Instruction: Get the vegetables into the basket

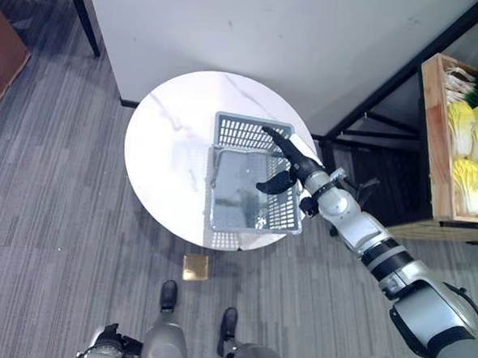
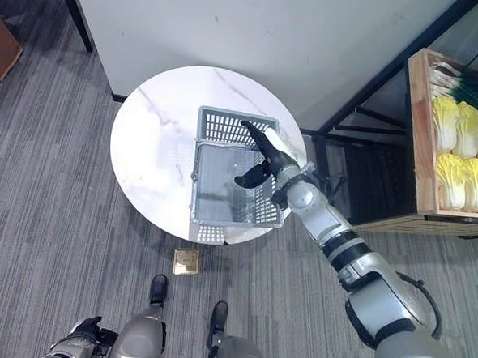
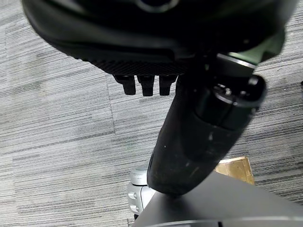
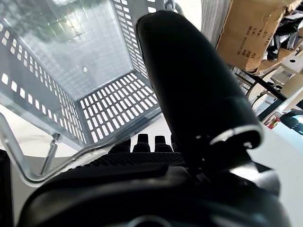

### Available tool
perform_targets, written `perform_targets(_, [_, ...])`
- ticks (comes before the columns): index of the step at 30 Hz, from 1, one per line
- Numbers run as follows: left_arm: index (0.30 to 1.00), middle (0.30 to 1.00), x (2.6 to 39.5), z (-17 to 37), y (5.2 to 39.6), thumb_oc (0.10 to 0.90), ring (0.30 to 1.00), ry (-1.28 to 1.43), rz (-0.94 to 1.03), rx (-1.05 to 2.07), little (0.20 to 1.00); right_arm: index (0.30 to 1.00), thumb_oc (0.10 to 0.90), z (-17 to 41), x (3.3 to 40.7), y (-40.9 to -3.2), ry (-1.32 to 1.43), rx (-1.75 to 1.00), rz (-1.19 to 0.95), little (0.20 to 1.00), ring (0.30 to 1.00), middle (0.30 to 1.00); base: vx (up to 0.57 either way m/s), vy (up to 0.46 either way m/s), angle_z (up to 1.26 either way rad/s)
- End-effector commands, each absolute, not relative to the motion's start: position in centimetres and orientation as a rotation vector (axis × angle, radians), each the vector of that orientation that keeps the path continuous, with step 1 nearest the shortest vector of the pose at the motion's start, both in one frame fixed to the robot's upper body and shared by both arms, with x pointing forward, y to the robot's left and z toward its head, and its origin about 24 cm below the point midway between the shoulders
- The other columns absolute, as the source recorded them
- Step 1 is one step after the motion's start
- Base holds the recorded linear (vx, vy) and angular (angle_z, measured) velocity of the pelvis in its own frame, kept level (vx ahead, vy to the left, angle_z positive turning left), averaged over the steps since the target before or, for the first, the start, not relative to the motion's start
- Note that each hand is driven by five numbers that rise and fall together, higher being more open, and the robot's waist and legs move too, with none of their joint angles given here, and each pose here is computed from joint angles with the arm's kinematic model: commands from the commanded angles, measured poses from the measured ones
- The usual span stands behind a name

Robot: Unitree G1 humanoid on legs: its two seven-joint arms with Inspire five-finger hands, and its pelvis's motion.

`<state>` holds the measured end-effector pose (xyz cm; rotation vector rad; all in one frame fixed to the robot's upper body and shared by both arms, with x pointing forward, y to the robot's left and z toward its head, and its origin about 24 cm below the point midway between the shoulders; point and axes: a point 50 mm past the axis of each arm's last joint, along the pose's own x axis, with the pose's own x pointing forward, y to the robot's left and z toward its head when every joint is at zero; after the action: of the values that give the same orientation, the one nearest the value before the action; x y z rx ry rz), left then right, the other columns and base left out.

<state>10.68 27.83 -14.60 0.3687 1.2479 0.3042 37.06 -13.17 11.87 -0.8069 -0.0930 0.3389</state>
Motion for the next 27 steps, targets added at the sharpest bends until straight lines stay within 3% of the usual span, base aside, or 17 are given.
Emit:
perform_targets(1, [1.000,1.000,10.6,-15.2,26.3,0.900,1.000,1.258,0.282,0.335,1.000,1.000,0.900,17.3,38.5,-12.5,-0.260,-0.838,0.287,1.000,1.000,1.000,0.00,0.000,0.00])
perform_targets(7, [1.000,1.000,11.1,-15.1,26.2,0.900,1.000,1.241,0.280,0.319,1.000,1.000,0.900,16.4,39.7,-12.6,-0.169,-0.842,0.268,1.000,1.000,1.000,0.00,0.004,-0.03])
perform_targets(8, [1.000,1.000,11.2,-15.1,26.1,0.900,1.000,1.241,0.279,0.318,1.000,0.580,0.600,16.0,39.7,-12.5,-0.152,-0.832,0.270,0.580,0.580,0.580,0.00,0.000,0.00])
perform_targets(9, [1.000,1.000,11.2,-15.1,26.1,0.900,1.000,1.241,0.276,0.320,1.000,0.300,0.400,15.7,39.8,-12.4,-0.139,-0.824,0.276,0.300,0.300,0.300,0.00,0.000,0.00])
perform_targets(20, [1.000,1.000,11.7,-15.0,25.8,0.900,1.000,1.233,0.266,0.319,1.000,0.300,0.400,13.2,39.4,-12.0,-0.061,-0.791,0.303,0.300,0.300,0.300,0.00,0.000,0.00])
perform_targets(27, [1.000,1.000,10.4,-15.4,25.6,0.900,1.000,1.285,0.249,0.328,1.000,0.300,0.400,10.9,37.2,-13.2,-0.059,-0.741,0.309,0.300,0.300,0.300,0.00,-0.001,0.01])
